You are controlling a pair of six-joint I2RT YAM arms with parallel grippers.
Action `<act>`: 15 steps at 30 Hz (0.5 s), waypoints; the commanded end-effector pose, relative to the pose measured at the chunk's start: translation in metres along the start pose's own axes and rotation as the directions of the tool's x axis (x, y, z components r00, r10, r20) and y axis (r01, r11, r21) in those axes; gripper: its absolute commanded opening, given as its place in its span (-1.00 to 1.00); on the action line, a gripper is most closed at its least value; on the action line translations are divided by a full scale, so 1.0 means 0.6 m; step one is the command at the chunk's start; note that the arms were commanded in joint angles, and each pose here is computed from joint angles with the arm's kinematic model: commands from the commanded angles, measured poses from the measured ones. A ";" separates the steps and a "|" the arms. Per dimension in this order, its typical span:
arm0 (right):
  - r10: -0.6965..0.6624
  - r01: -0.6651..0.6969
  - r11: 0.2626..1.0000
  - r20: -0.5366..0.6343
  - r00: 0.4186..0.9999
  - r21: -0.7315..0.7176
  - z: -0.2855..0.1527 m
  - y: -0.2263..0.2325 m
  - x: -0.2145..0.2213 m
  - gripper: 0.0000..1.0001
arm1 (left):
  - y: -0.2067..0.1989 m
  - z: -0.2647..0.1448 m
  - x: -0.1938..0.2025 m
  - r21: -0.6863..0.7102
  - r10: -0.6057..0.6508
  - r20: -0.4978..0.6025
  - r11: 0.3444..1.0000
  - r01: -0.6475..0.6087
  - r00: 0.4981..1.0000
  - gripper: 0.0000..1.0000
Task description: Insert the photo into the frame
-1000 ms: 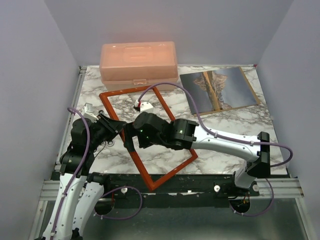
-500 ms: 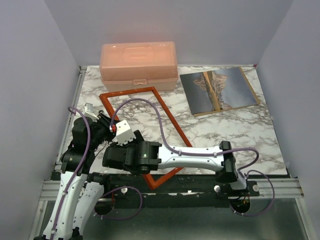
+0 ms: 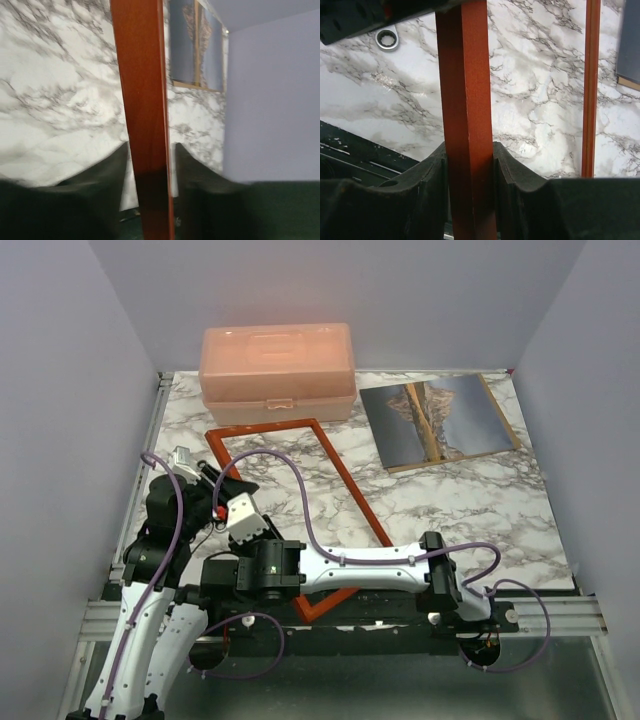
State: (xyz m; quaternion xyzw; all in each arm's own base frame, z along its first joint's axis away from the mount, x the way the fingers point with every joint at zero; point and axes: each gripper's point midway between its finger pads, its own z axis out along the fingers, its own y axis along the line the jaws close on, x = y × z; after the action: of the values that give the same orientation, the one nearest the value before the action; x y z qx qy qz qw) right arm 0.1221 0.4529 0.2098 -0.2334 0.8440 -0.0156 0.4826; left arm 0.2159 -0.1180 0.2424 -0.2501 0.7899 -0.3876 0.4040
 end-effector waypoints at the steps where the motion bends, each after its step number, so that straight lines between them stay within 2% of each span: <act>1: 0.025 -0.025 1.000 0.054 0.998 0.011 -0.015 -0.031 -0.031 -0.99 | 0.000 -0.006 -0.010 0.013 0.071 0.035 0.997 -0.071 0.997 0.40; 2: 0.039 -0.039 0.999 0.050 0.998 -0.004 -0.018 -0.029 -0.033 -0.99 | -0.003 -0.008 -0.011 0.018 0.075 0.040 0.997 -0.076 0.996 0.74; 3: 0.047 -0.046 0.999 0.045 0.998 -0.022 -0.021 -0.027 -0.034 -0.99 | -0.005 -0.011 -0.012 0.023 0.078 0.044 0.997 -0.079 0.996 0.93; 10: 0.187 -0.184 0.960 -0.007 0.982 -0.209 -0.042 -0.029 -0.064 -0.99 | -0.027 -0.030 -0.021 0.063 0.120 0.076 0.990 -0.125 0.990 0.98; 15: 0.336 -0.331 0.860 -0.056 0.940 -0.387 -0.057 -0.051 -0.108 -0.99 | -0.030 -0.038 -0.025 0.064 0.140 0.095 0.987 -0.146 0.986 0.98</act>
State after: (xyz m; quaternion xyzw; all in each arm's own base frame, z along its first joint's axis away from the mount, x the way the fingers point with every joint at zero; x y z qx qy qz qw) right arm 0.1270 0.4245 0.2378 -0.2334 0.8650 0.0809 0.4368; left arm 0.2094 -0.1127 0.2568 -0.2106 0.7817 -0.3796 0.4477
